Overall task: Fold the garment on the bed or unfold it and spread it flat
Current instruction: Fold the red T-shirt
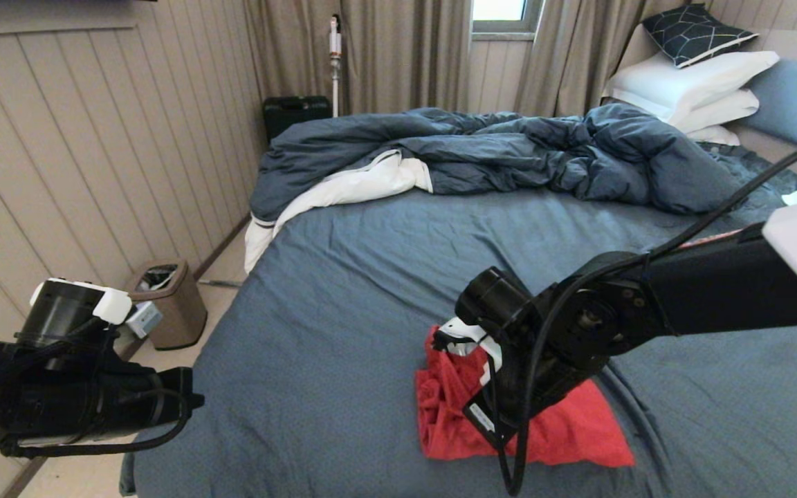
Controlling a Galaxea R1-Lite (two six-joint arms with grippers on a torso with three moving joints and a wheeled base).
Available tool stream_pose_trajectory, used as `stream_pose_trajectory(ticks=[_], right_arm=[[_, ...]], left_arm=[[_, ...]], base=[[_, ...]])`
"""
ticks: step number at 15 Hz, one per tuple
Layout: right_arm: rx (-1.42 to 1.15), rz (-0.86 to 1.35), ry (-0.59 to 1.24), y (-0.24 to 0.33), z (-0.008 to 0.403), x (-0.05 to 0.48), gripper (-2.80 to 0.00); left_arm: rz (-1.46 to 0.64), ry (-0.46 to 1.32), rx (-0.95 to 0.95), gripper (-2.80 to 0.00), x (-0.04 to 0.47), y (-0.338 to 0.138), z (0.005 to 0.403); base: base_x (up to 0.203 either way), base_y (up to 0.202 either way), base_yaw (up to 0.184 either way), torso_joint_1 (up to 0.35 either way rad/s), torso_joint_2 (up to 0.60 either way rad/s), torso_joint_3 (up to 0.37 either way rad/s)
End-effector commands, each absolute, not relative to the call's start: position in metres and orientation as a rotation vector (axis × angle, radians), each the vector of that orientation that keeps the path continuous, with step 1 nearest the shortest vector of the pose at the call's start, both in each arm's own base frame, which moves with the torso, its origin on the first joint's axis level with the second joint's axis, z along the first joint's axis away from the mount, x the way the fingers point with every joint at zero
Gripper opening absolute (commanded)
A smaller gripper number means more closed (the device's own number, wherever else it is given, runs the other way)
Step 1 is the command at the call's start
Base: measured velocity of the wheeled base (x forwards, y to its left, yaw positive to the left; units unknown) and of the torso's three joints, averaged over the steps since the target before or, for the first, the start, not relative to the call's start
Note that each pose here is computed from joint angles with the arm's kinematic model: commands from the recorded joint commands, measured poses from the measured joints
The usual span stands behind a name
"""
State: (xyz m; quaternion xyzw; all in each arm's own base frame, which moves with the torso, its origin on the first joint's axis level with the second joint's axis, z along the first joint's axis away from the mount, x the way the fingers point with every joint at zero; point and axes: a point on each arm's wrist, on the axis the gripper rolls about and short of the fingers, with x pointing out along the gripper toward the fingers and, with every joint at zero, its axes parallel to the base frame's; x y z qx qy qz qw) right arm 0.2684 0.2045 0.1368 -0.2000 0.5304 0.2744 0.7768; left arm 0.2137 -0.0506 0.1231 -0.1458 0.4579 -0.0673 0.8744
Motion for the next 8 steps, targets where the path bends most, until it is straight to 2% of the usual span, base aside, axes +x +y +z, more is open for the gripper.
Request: stream_pose_trajectory(ticks=[1, 4, 8], right_arm=[[-0.445, 0.623, 1.109, 0.206, 0.152, 0.254, -2.8], [-0.495, 0.667, 1.124, 0.206, 0.168, 0.229, -2.8], [-0.529, 0.677, 1.157, 0.21, 0.161, 0.227, -2.8]], left_arm=[[-0.141, 0.955, -0.307, -2.8, 0.213, -0.051, 0.124], [-0.141, 0.955, -0.307, -2.8, 0.214, -0.051, 0.124], [-0.141, 0.953, -0.307, -2.8, 0.213, -0.051, 0.124]], base=[[0.0, 0.0, 0.0, 0.0, 0.0, 0.0], [0.0, 0.0, 0.0, 0.0, 0.0, 0.0], [0.0, 0.0, 0.0, 0.0, 0.0, 0.0]])
